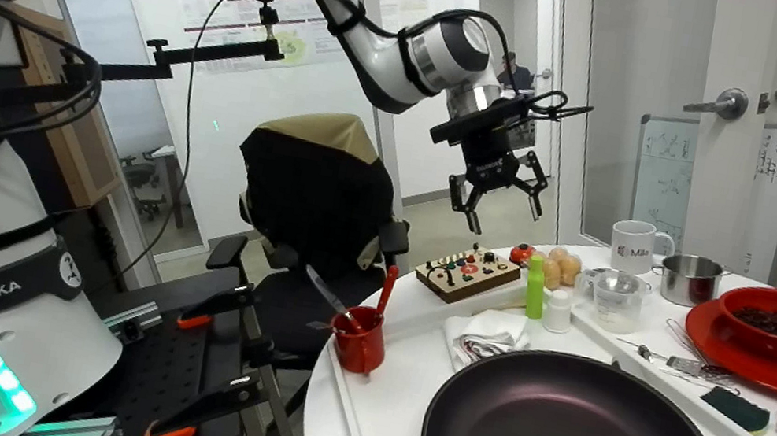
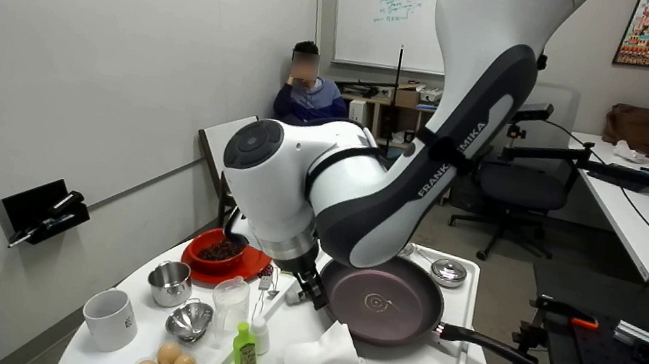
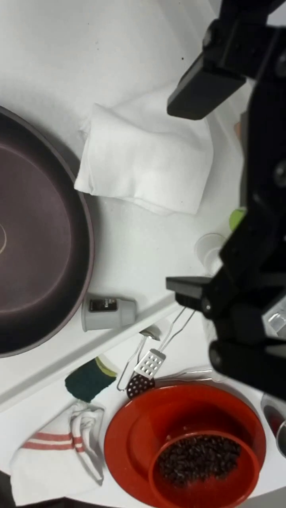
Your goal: Wipe the black pan with the white cloth
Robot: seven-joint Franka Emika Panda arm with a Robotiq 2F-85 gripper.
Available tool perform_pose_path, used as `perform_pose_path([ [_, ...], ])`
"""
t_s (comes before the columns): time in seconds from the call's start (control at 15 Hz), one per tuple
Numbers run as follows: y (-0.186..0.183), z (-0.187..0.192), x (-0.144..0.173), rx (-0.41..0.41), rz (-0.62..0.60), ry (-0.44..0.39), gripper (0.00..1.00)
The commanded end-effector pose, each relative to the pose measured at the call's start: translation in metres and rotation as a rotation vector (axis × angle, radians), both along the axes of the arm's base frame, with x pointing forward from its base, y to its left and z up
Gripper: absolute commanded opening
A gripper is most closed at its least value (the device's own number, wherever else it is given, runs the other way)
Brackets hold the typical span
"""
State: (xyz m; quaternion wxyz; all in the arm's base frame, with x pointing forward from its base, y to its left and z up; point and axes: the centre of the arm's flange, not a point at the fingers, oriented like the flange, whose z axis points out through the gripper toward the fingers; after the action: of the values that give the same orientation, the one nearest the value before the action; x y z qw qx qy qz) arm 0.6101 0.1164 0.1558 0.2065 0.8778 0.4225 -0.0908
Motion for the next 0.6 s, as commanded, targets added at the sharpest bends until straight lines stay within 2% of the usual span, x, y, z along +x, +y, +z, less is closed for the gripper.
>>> perform_pose_path([
  [0.0, 0.005, -0.034, 0.001, -0.005, 0.016, -0.040, 1.00],
  [0.33, -0.001, -0.076, -0.002, 0.000, -0.064, 0.029, 1.00],
  [0.53, -0.010, -0.103, -0.002, 0.002, -0.125, 0.105, 1.00],
])
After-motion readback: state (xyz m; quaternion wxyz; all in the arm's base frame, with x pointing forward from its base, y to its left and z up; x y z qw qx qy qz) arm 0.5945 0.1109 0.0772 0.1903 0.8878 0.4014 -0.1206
